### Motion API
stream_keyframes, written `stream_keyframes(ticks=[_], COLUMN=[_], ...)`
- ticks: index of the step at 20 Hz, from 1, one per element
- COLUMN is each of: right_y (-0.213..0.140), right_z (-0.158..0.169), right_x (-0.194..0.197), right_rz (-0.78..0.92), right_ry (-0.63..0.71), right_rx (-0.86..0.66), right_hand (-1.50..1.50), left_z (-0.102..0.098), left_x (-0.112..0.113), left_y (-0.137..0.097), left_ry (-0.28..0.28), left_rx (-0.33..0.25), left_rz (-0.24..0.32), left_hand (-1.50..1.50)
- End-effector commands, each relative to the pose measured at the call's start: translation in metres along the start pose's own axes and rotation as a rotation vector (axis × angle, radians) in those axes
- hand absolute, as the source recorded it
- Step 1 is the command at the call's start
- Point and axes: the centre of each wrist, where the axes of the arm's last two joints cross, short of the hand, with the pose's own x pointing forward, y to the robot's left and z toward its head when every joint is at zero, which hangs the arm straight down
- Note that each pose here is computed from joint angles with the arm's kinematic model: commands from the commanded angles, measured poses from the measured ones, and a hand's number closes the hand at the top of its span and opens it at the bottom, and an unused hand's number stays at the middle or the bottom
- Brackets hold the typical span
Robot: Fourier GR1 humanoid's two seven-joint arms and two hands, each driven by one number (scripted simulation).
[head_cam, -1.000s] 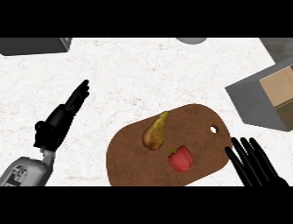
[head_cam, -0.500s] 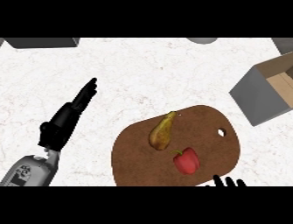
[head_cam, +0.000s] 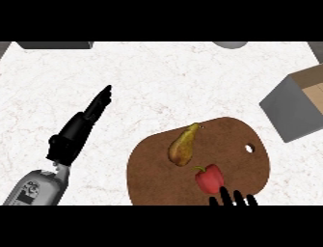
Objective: Pick the bell pepper from the cutting board and place it in the cardboard box
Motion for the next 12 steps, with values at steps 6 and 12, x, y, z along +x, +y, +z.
stream_keyframes(ticks=[6,12], right_y=[0.049,0.055], right_z=[-0.052,-0.068], right_x=[0.025,0.014], right_rz=[-0.025,-0.025], right_ry=[0.077,0.036], right_rx=[0.043,0.002], right_hand=[-1.5,-1.5], left_z=[0.0,0.004], left_x=[0.001,-0.006], left_y=[-0.006,-0.004], left_ry=[0.003,0.007], left_rx=[-0.003,-0.001], left_rz=[-0.004,0.003], left_hand=[0.0,0.0])
